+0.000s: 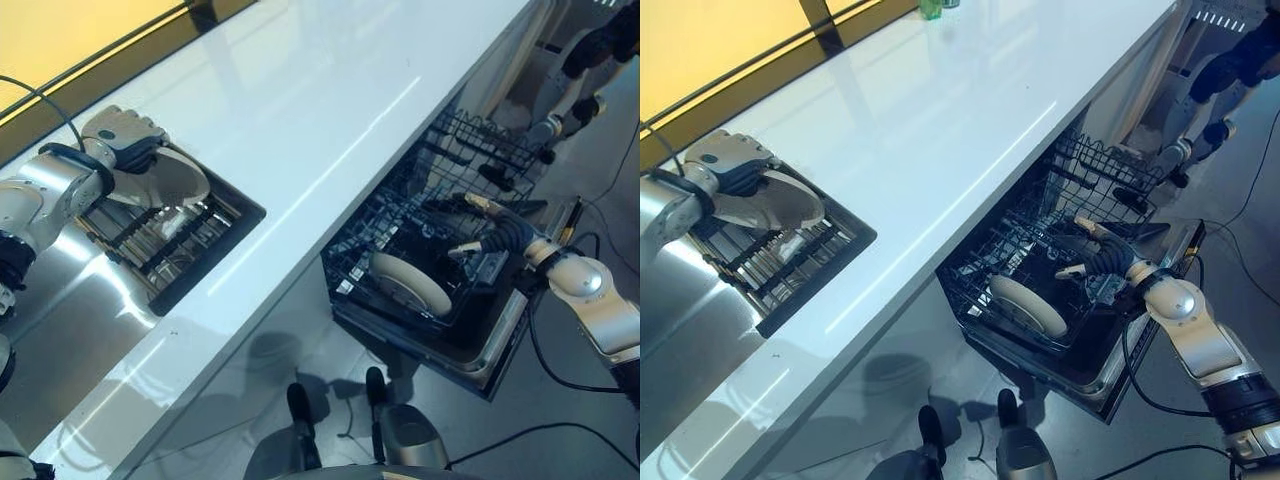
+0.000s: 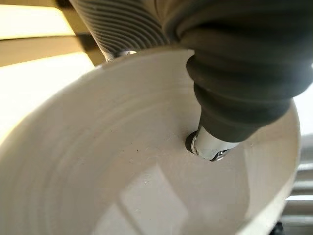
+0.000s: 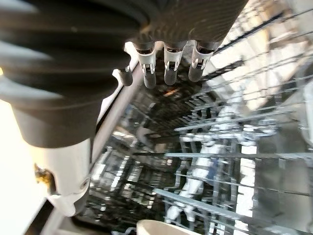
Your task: Pick up plates and place into dishwasher.
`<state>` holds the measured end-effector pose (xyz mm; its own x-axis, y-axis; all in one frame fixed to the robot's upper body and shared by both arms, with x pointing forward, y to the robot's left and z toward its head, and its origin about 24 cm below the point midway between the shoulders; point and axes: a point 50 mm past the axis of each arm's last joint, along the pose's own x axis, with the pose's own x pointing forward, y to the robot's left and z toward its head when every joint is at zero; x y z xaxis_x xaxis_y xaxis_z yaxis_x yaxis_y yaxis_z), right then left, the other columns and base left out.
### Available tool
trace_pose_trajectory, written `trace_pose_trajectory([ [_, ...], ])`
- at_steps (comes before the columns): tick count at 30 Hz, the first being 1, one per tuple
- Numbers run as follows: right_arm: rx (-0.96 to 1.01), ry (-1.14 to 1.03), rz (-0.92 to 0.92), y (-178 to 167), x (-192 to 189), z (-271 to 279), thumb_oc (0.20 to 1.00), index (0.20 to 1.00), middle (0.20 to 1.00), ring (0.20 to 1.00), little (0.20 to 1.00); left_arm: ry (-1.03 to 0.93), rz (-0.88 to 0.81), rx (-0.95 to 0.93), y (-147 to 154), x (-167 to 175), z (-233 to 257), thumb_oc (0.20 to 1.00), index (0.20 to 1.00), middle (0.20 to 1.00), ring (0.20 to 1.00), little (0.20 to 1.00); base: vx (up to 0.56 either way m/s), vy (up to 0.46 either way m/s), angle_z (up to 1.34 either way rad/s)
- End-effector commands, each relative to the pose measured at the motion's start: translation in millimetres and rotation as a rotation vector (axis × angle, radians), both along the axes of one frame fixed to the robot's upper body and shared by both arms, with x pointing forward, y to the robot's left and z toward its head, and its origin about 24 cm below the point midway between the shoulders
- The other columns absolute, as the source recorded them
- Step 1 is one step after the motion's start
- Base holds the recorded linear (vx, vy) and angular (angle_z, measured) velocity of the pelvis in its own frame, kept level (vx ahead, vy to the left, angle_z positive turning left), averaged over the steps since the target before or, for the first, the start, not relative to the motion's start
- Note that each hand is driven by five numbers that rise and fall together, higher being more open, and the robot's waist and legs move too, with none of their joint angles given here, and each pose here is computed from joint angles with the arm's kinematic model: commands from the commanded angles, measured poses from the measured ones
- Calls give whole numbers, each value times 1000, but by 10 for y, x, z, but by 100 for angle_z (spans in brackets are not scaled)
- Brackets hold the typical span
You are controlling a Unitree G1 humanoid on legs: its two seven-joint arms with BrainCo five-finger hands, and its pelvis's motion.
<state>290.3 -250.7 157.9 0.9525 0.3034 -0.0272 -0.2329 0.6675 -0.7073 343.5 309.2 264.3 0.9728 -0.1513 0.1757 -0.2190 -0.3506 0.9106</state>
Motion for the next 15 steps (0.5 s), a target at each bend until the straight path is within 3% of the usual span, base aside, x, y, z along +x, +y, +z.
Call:
trace_pose_trajectory([
  [1, 69, -167, 142, 125, -138, 312, 1000, 1000, 1000, 1000, 1000, -243, -55, -151, 90, -178, 367, 200, 200, 200, 200, 200, 28, -45, 10],
  [8, 251, -237, 287, 425, -89, 430, 1000, 1000, 1000, 1000, 1000, -460, -301, -411, -138, -301, 502, 200, 200, 200, 200, 200, 23, -46, 13],
  [15, 349, -291, 382, 847, 63, 498, 1000, 1000, 1000, 1000, 1000, -439, -576, -674, -609, -282, 361, 200, 200, 200, 200, 200, 16, -28, 9],
])
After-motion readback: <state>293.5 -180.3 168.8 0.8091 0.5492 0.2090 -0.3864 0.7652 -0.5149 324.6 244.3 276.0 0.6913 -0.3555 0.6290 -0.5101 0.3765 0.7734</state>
